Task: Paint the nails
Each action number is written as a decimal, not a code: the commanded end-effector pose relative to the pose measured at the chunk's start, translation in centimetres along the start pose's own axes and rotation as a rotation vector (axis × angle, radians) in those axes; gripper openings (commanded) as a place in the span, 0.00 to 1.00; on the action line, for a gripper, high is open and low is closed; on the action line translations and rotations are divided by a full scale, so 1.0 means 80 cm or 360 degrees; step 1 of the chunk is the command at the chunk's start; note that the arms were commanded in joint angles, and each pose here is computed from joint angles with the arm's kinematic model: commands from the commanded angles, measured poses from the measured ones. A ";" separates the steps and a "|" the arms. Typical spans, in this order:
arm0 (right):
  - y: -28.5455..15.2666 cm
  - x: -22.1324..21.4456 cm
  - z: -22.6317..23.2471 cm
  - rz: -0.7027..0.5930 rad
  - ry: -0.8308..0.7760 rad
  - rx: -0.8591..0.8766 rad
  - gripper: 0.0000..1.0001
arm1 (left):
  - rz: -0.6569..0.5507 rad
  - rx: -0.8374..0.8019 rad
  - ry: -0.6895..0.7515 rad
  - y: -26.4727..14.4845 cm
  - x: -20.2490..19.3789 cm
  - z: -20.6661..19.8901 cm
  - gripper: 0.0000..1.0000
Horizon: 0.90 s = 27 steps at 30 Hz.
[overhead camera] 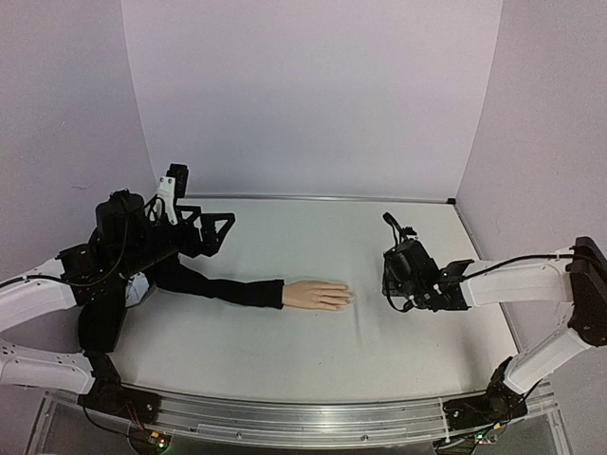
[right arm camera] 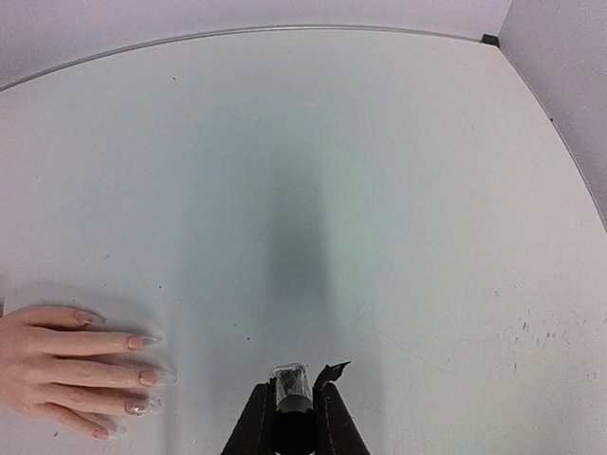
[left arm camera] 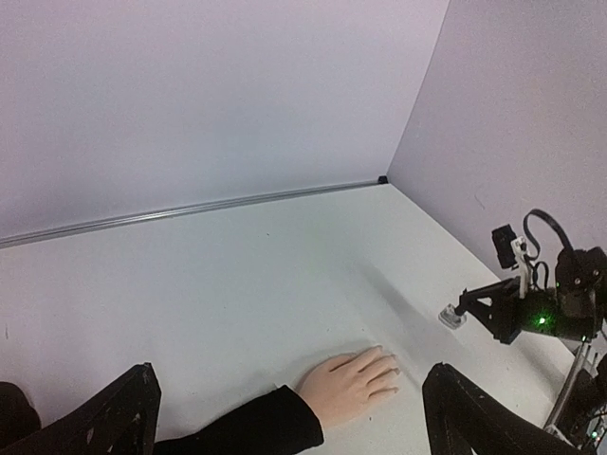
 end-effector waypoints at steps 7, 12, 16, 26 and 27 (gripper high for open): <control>0.035 -0.029 0.003 -0.0010 0.0141 -0.0034 0.06 | -0.0186 0.0092 -0.0058 -0.022 0.027 0.012 1.00; 0.041 -0.039 0.003 0.0008 0.0145 -0.0033 0.12 | -0.0212 0.0132 -0.0069 -0.028 0.029 0.019 1.00; 0.044 -0.044 0.006 0.0024 0.0145 -0.0017 0.15 | -0.0244 0.0159 -0.0093 -0.034 0.031 0.024 1.00; 0.027 -0.025 -0.002 -0.0010 0.0135 -0.0011 0.52 | -0.0334 0.0265 -0.0081 -0.051 0.046 0.036 1.00; 0.020 -0.018 -0.006 -0.0026 0.0141 -0.0016 0.56 | -0.0352 0.0277 -0.0079 -0.054 0.050 0.037 1.00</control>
Point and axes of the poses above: each gripper's point midway between its finger pads, its own y axis out along the fingers, its own z axis along the line the jaws close on, x = y × z, the point moved 2 cm from there along -y, back along the fingers, and after that the axes turned 13 degrees about -y, right-handed, at the moved point
